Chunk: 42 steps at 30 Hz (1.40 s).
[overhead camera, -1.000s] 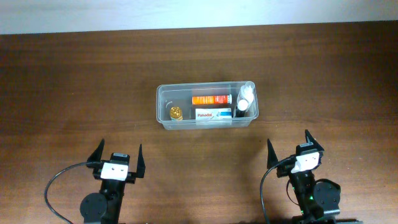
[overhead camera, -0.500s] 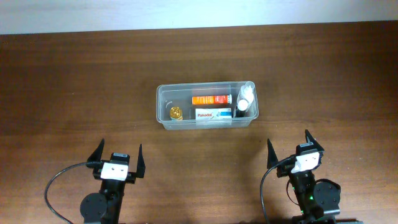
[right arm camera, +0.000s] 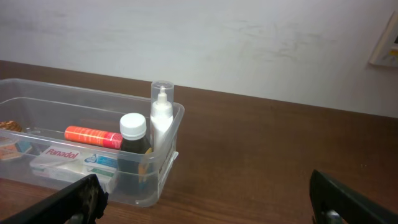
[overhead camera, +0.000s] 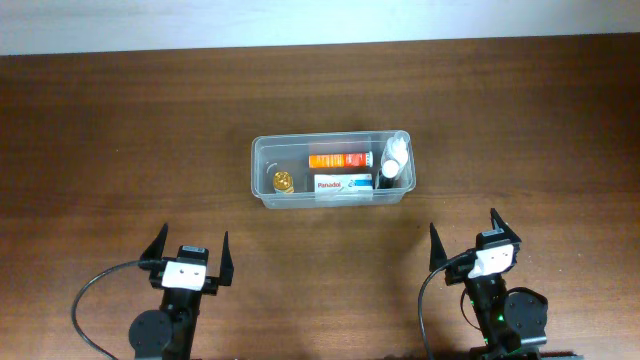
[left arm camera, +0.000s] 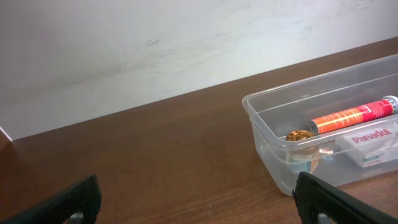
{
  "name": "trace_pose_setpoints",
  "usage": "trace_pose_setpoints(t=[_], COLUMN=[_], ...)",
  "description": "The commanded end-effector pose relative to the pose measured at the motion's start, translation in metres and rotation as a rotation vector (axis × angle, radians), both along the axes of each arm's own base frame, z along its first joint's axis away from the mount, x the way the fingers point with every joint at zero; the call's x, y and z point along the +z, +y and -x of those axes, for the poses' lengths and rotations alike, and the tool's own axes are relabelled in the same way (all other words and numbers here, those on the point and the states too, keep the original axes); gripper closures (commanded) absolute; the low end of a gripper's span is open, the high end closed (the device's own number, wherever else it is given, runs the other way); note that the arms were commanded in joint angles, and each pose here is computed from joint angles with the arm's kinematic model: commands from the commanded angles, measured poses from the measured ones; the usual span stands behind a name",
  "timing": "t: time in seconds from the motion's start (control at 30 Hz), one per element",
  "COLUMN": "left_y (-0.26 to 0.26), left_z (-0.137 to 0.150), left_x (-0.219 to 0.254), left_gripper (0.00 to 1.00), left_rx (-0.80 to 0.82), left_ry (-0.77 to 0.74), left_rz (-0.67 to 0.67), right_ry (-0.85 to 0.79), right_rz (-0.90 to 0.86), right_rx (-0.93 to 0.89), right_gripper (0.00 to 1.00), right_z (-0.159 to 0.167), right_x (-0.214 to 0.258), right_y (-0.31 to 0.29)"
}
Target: Pack container
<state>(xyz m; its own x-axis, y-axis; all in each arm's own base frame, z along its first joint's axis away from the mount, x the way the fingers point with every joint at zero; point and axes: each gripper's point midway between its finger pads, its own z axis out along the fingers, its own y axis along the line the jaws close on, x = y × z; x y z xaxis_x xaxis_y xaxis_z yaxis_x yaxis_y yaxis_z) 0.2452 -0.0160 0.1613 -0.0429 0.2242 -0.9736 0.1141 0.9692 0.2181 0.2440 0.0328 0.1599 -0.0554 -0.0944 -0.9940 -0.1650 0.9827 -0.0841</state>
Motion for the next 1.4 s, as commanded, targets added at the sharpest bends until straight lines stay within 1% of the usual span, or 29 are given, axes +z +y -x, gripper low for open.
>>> trace_pose_setpoints(t=[0.0, 0.83, 1.13, 1.37], left_y=[0.003, 0.003, 0.003, 0.003], left_z=[0.000, 0.000, 0.000, 0.000], left_x=[-0.002, -0.002, -0.002, -0.002], left_gripper=[0.00, 0.01, 0.01, 0.01], left_rx=[0.013, 0.013, 0.013, 0.013], left_ry=[0.000, 0.000, 0.000, 0.000], left_rz=[-0.005, -0.005, -0.005, -0.005], right_ry=[-0.003, -0.003, -0.003, -0.003], right_rz=[0.006, 0.006, 0.006, 0.006], right_rx=[0.004, 0.004, -0.067, -0.068], right_gripper=[0.02, 0.02, 0.02, 0.01], right_z=[0.000, 0.000, -0.001, -0.001], right_x=[-0.002, -0.002, -0.002, -0.002], right_y=[0.001, 0.001, -0.016, -0.017])
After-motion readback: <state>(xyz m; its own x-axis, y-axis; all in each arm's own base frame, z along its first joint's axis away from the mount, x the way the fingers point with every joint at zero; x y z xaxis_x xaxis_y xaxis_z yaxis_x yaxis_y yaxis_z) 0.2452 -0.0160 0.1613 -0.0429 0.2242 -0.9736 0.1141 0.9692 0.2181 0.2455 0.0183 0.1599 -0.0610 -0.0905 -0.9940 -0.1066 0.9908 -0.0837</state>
